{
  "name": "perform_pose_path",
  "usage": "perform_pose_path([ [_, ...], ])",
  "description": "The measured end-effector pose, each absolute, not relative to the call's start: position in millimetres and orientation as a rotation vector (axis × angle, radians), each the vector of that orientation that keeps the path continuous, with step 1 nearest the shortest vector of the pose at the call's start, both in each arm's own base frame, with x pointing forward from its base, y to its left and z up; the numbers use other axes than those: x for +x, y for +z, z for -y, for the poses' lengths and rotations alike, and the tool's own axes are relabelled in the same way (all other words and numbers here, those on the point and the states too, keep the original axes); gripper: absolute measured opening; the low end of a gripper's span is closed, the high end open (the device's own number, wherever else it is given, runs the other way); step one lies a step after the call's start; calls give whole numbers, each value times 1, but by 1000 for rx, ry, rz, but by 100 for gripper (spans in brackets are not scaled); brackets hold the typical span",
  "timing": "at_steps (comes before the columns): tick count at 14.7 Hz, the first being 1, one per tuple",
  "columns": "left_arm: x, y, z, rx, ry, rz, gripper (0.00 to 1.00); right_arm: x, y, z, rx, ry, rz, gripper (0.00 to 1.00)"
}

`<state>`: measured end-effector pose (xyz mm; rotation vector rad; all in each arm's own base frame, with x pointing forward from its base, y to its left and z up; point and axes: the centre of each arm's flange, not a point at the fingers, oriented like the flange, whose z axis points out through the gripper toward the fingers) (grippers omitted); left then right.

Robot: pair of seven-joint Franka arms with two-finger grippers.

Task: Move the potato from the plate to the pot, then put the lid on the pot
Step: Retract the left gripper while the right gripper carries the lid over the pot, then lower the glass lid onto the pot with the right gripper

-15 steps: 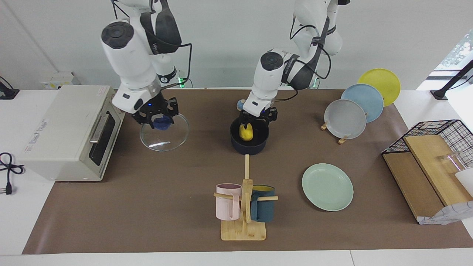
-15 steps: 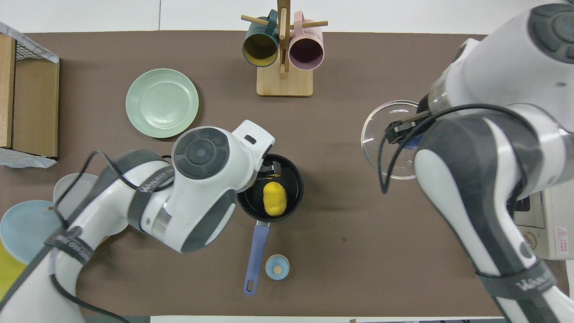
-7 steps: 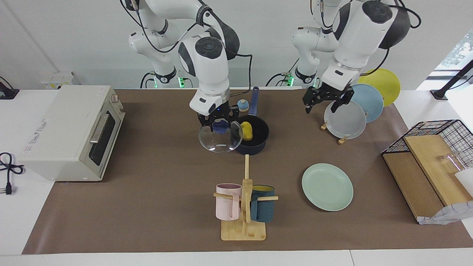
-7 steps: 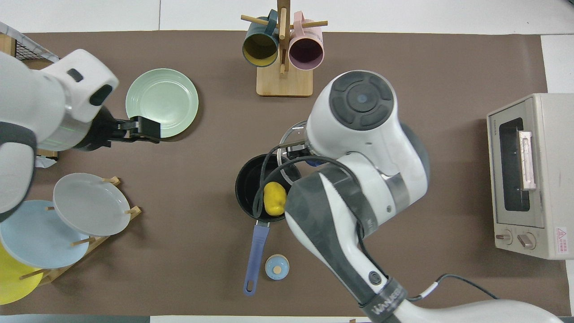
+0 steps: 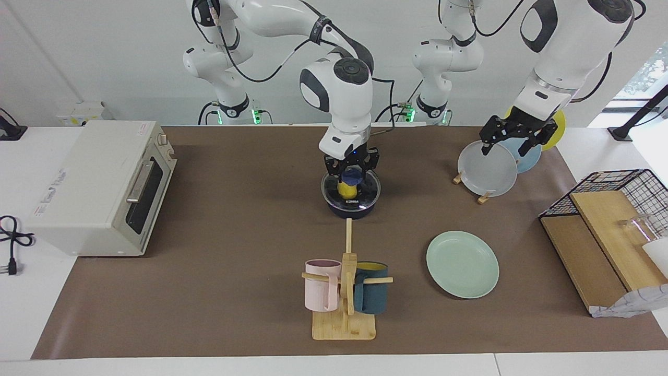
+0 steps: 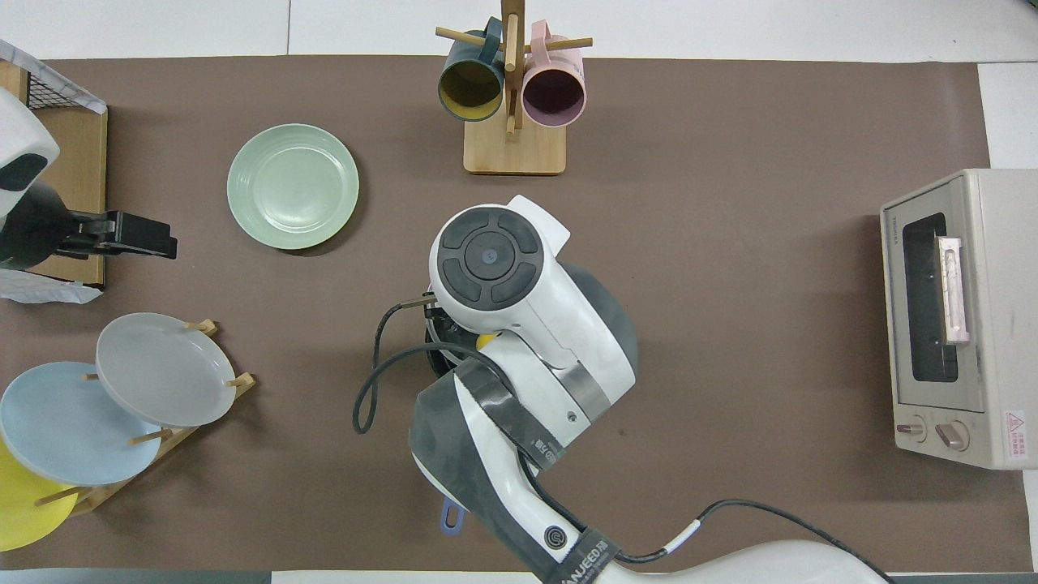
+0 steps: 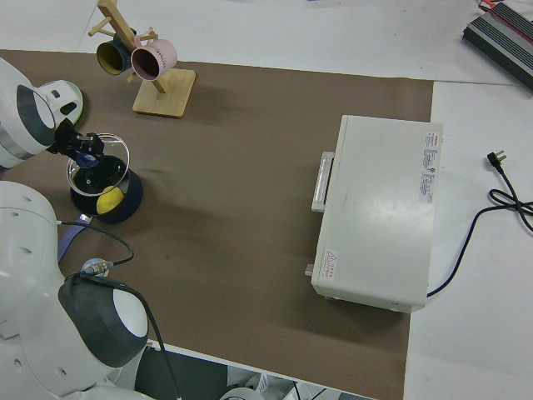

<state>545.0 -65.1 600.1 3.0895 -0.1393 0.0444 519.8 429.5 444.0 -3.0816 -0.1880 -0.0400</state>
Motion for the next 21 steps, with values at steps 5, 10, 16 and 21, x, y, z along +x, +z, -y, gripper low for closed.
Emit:
perform_pose_path([
  [5,533,626,59,3131,-41,146,100,520,427,-435,-3101,-27,204,67],
  [10,518,657,53,3154,-49,139,100,517,423,-434,-3115,1,199,67],
  [16,525,648,51,3156,-30,136,100,509,420,-439,-3131,28,131,67],
  [21,533,637,52,3156,-69,140,100,503,419,-442,-3143,51,98,67],
])
